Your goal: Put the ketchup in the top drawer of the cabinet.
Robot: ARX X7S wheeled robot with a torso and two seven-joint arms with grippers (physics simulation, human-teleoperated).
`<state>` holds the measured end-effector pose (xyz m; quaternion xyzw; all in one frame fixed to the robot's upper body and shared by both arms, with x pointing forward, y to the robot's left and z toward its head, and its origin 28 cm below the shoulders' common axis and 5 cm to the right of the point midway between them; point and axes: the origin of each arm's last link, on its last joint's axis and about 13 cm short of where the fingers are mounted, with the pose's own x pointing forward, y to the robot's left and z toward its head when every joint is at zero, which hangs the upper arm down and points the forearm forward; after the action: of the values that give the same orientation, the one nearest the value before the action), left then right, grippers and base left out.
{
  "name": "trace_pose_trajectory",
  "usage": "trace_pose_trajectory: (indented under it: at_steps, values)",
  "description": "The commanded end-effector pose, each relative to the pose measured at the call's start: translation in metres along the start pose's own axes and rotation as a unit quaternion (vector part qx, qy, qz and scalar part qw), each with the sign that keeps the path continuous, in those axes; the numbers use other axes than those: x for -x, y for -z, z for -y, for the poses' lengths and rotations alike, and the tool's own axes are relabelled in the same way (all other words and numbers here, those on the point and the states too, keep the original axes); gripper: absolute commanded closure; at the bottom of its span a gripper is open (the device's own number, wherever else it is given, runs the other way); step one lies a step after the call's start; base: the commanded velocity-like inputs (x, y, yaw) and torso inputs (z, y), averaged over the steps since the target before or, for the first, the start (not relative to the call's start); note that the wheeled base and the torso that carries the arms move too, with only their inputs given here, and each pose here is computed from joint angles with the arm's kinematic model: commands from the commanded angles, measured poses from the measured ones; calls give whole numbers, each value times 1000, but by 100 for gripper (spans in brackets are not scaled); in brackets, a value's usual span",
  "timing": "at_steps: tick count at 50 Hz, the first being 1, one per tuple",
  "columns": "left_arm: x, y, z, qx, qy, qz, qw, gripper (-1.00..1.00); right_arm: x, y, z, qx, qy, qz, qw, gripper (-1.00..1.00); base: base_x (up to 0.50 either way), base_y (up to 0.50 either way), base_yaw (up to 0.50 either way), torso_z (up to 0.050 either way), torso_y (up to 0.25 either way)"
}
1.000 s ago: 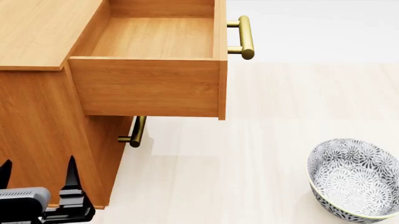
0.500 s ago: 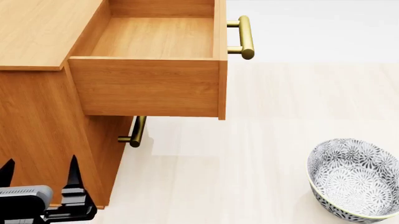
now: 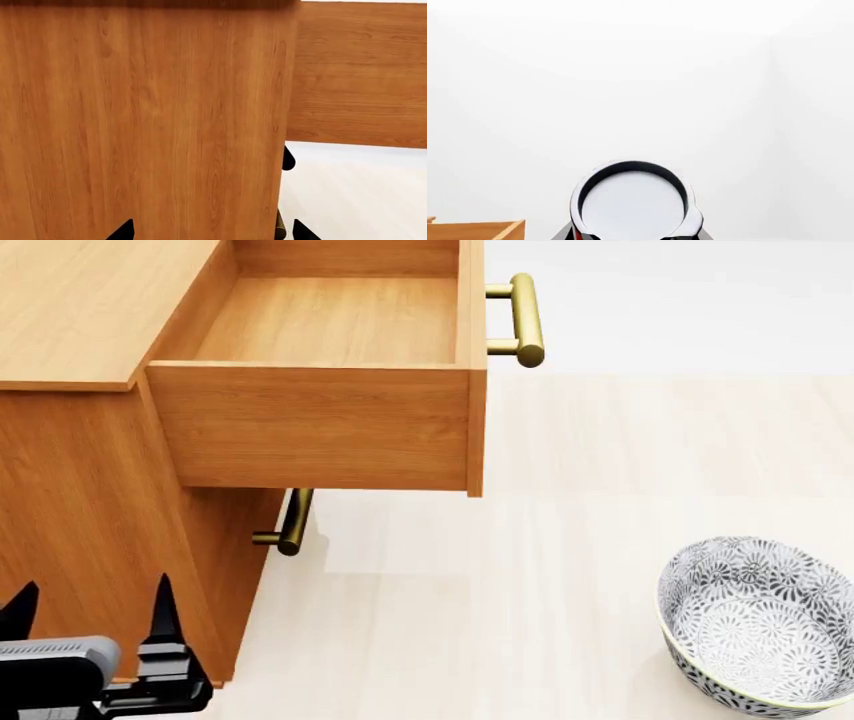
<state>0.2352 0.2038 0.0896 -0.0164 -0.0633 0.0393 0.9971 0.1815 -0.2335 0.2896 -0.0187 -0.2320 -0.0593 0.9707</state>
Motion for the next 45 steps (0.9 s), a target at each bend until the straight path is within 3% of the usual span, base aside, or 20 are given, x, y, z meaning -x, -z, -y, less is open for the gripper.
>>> trace_pose_trajectory:
  at_steps: [1, 45]
  values:
    - [0, 2, 0, 2, 0, -2, 1000, -100, -33, -12, -11, 16, -17, 14, 1000, 100, 0, 0, 0, 0, 0]
    - [-2, 5, 2, 9, 1, -10, 1000, -100, -155, -20, -87, -22, -154, 13, 988, 100, 0, 0, 0, 0, 0]
